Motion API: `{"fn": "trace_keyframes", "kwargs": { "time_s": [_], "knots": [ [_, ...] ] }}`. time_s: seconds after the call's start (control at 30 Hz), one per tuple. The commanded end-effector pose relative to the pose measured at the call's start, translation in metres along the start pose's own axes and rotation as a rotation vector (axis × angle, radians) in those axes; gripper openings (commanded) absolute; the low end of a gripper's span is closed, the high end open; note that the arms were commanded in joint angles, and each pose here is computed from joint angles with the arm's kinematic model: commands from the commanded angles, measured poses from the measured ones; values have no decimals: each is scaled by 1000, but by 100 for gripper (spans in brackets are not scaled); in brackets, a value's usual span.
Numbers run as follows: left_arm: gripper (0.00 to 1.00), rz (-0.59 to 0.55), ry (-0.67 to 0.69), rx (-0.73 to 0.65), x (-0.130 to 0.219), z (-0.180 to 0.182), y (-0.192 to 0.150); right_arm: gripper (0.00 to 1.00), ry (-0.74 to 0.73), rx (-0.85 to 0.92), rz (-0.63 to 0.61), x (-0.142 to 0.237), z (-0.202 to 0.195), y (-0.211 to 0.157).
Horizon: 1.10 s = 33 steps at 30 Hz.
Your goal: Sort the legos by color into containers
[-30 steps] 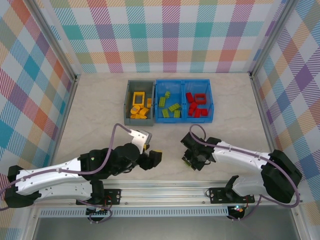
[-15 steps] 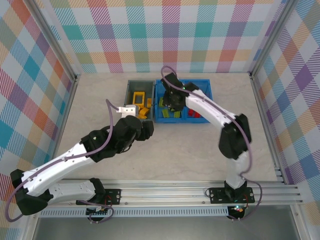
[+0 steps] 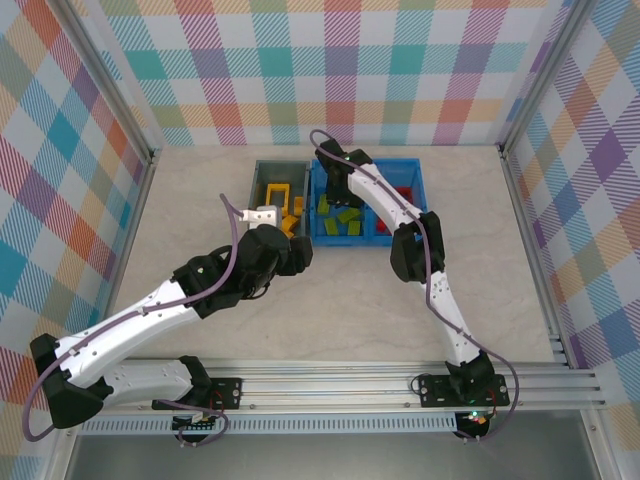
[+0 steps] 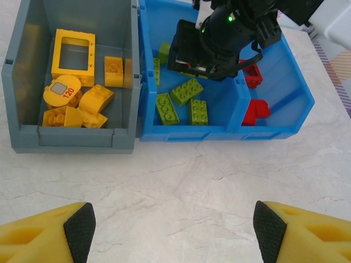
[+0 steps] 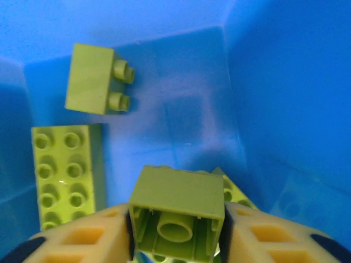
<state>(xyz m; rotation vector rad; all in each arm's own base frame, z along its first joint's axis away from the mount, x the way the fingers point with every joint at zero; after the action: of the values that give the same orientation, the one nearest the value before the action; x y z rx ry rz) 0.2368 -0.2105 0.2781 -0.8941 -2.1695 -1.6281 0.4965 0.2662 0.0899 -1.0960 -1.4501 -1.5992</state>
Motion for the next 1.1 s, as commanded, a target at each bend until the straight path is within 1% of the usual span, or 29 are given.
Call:
{"fn": "trace_keyframes", "kwargs": {
  "time_s": [0.0, 0.07, 0.17, 0.27, 0.37, 0.4, 0.43, 0.47, 0.5, 0.53, 0.6, 0.63, 0.67, 0.7, 0.73, 0.8, 0.87, 0.93, 0.97, 1.07],
  "knots": [
    [78, -31, -26, 25, 3, -1, 7, 55, 39, 42, -23, 15, 6, 9],
    [78, -27, -28, 23, 4, -2, 7, 60, 60, 58, -43, 26, 10, 13],
    [78, -26, -27, 24, 4, -2, 8, 62, 80, 86, -94, 56, 16, 19],
    [78, -28, -5, 29, 7, 2, 12, 61, 105, 101, -170, 102, 20, 25],
    [82, 21, 67, 77, 5, 21, 20, 63, 128, 100, -281, 159, 14, 34],
    [84, 50, 94, 114, 3, 34, 23, 66, 141, 88, -327, 185, 5, 38],
    [98, 68, 107, 161, 2, 46, 29, 71, 144, 79, -378, 205, -6, 40],
    [100, 81, 105, 198, 1, 55, 33, 77, 147, 74, -428, 222, -17, 42],
    [100, 89, 85, 239, 0, 64, 39, 99, 155, 76, -489, 239, -30, 43],
    [100, 82, 76, 270, 0, 75, 47, 100, 165, 84, -546, 252, -46, 42],
    [100, 55, 97, 283, 0, 96, 59, 100, 166, 89, -637, 270, -76, 37],
    [100, 40, 120, 273, 0, 107, 65, 100, 133, 97, -691, 278, -96, 31],
    [100, 26, 172, 264, 0, 120, 68, 100, 84, 98, -744, 285, -116, 24],
    [100, 13, 237, 260, 1, 133, 71, 100, 37, 73, -781, 291, -136, 19],
    [100, -6, 313, 253, 3, 148, 73, 100, -15, 46, -786, 284, -161, 10],
    [100, -75, 488, 244, 12, 178, 76, 100, -61, -56, -789, 284, -212, -5],
    [100, -206, 686, 264, 27, 211, 74, 100, -87, -160, -755, 269, -263, -25],
    [100, -306, 778, 289, 39, 232, 66, 100, -78, -230, -724, 250, -297, -45],
    [100, -340, 789, 311, 42, 240, 60, 100, -103, -243, -738, 239, -311, -55],
    [100, -429, 812, 350, 40, 263, 39, 100, -163, -200, -811, 210, -329, -77]
  ]
}}
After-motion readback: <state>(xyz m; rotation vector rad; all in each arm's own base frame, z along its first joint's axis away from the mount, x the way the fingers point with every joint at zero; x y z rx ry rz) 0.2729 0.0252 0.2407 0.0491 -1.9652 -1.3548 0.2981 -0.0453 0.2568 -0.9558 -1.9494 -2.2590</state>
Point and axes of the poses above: each hand's point on the last joint's axis, 136 mm out from that joint toward the fingers, its own x axis back along the fingers, its own z axis along the line the jaws close on, y = z × x, the point moved 2 cm from there along x, back along the fingers
